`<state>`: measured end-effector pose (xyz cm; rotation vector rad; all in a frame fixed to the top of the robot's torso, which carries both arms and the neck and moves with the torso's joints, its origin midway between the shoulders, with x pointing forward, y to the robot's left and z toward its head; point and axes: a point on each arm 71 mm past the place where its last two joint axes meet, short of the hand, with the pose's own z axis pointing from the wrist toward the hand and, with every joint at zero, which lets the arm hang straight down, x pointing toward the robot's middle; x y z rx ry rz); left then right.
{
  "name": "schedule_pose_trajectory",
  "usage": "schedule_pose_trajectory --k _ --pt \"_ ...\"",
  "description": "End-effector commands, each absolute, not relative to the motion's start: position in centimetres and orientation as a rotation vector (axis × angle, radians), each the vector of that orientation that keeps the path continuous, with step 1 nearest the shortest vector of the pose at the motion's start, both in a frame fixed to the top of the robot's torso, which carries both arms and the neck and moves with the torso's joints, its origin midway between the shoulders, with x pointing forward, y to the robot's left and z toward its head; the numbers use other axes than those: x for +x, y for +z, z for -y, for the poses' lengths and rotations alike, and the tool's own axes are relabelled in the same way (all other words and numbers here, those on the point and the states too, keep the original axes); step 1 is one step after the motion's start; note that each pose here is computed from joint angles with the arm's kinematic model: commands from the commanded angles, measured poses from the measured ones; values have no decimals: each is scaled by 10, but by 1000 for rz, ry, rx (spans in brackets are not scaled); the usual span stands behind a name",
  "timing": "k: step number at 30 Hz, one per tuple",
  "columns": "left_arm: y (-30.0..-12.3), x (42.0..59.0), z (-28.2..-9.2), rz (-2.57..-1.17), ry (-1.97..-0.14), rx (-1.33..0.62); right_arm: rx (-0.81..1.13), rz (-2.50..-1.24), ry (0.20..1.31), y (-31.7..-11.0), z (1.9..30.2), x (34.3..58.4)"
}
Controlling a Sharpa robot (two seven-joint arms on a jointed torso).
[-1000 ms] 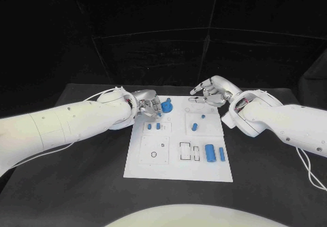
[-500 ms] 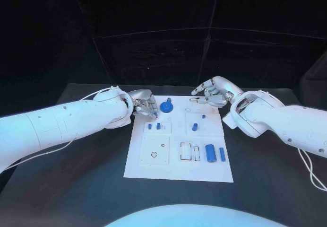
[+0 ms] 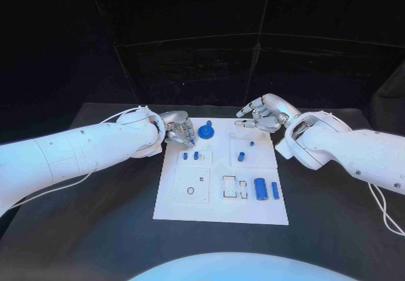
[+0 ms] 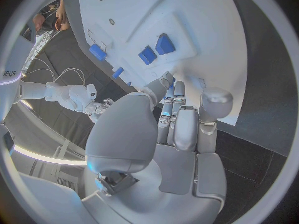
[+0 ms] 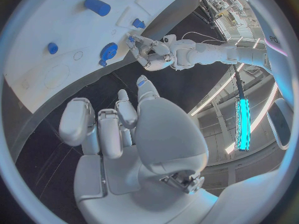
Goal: Assemble the parts on the task board
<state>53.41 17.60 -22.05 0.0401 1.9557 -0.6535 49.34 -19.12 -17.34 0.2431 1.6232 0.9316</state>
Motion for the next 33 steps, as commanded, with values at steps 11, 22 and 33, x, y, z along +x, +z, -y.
schedule_pose_trajectory --k 11,22,33 --pt "-223 533 -170 -1991 -662 53 237 -1624 942 -172 189 493" --pt "-223 533 -169 -1998 -657 53 238 -1626 940 -173 189 494" --pt "-224 533 -170 -2007 -643 48 238 -1626 939 -173 189 494"
